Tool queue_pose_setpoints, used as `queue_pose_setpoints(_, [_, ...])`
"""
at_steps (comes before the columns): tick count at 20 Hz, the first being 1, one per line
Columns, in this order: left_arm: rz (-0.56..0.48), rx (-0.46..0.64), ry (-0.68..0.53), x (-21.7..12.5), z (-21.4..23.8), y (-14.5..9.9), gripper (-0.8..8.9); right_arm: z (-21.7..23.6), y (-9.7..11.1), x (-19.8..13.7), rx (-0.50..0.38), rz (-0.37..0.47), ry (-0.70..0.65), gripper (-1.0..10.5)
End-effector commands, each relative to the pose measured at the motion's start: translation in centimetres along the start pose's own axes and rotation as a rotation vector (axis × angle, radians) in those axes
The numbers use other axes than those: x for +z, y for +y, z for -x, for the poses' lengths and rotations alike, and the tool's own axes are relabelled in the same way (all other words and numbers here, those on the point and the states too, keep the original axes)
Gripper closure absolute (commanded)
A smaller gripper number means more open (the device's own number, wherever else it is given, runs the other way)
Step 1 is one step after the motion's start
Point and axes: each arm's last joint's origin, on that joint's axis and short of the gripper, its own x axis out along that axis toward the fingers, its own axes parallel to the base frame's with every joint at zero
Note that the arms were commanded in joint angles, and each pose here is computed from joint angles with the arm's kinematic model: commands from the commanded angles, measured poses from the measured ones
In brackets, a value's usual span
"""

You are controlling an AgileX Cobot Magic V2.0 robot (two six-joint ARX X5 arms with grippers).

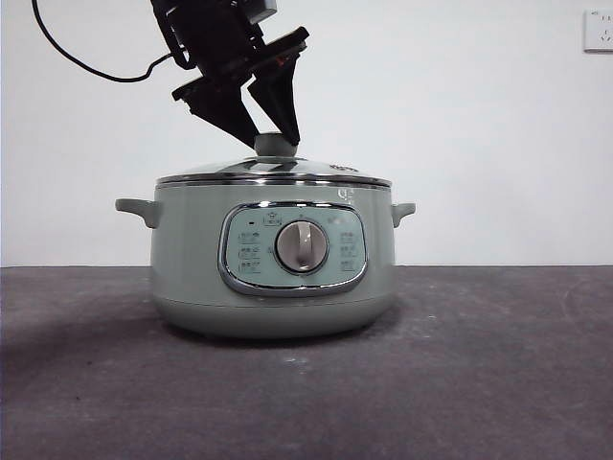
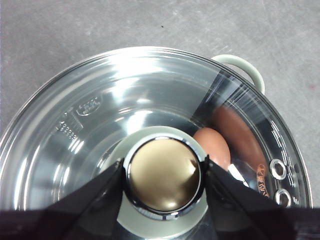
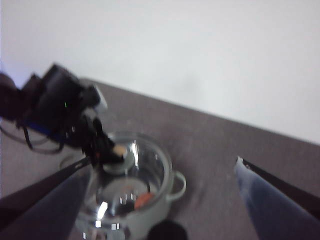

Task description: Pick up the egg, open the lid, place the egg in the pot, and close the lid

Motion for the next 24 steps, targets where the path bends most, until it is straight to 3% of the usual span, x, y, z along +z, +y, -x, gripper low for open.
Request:
queue_pose_setpoints(1, [-0.002, -0.015, 0.017, -0.1, -0.5, -0.2, 3.06, -0.2, 0.1, -0.4, 0.008, -0.001, 0.050, 4.7])
queue_pose_setpoints(14, [-0.011, -0.026, -0.042, 0.3, 5.0, -1.1, 3.06, -1.0, 0.8, -2.2, 0.229, -0.014, 0.264, 4.7])
queue_pose_setpoints(21, [-0.009, -0.203, -0.022, -1.8, 13.9, -2.9, 3.12, -1.5, 1.0, -3.1, 0.254, -0.021, 0.387, 4.8])
queue_pose_setpoints(24, [-0.007, -0.228, 0.004, -3.7, 18.3, -3.7, 3.17, -1.7, 1.0, -3.7, 0.256, -0.024, 0.459, 4.9])
